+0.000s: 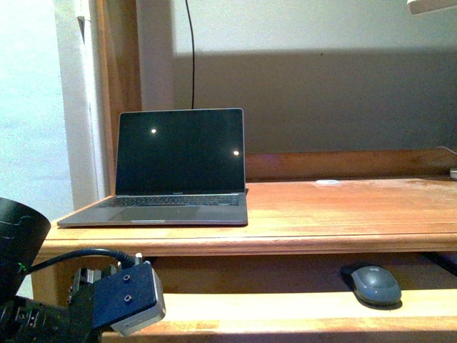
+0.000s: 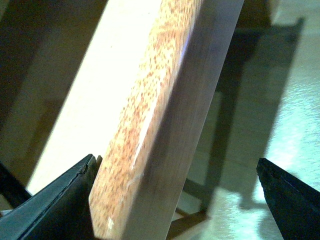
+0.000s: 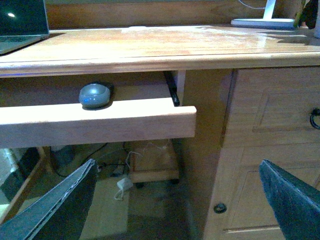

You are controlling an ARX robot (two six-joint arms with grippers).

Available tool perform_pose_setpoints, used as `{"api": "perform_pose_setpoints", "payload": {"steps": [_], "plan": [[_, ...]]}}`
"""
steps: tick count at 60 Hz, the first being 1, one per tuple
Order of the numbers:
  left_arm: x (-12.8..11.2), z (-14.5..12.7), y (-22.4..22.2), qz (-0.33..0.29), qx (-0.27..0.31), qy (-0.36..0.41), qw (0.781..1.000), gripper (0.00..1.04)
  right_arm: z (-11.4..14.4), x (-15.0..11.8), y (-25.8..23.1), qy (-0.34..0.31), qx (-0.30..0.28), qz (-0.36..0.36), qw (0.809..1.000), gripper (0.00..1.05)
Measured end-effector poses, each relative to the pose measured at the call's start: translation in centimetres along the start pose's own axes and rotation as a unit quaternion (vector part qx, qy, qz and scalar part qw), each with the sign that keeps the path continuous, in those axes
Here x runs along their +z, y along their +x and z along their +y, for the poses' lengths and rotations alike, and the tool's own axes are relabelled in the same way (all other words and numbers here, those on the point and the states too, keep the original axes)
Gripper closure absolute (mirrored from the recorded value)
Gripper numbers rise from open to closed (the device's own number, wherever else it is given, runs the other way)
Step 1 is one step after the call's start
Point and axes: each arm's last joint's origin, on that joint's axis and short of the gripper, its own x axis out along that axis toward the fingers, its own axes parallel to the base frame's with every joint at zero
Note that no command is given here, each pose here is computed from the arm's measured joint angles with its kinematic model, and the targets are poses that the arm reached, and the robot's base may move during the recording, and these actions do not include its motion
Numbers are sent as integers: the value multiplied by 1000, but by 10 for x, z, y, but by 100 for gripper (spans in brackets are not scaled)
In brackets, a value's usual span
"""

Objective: Place mouse

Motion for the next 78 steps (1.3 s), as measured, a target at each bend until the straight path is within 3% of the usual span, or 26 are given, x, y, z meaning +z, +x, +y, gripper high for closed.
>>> {"api": "perform_pose_setpoints", "payload": {"steps": [13, 19, 32, 40, 47, 53, 66, 71, 78], "plan": [[33, -29, -11, -85, -71, -158, 981, 8, 0, 0, 0, 0, 0, 0, 1000, 7], [45, -27, -15, -135, -37, -292, 946, 8, 0, 0, 0, 0, 0, 0, 1000, 7], [86, -3, -60, -262, 70, -425, 863, 8, 0, 0, 0, 0, 0, 0, 1000, 7], [94, -18, -83, -264, 181, -434, 842, 8, 0, 0, 0, 0, 0, 0, 1000, 7], [89, -41, -103, -233, 310, -403, 829, 8, 0, 0, 0, 0, 0, 0, 1000, 7], [83, -67, -121, -201, 387, -399, 807, 8, 0, 0, 0, 0, 0, 0, 1000, 7], [52, -136, -140, -124, 436, -405, 794, 8, 0, 0, 0, 0, 0, 0, 1000, 7], [45, -154, -150, -122, 455, -395, 789, 9, 0, 0, 0, 0, 0, 0, 1000, 7], [33, -171, -168, -144, 469, -383, 782, 28, 0, 0, 0, 0, 0, 0, 1000, 7]]}}
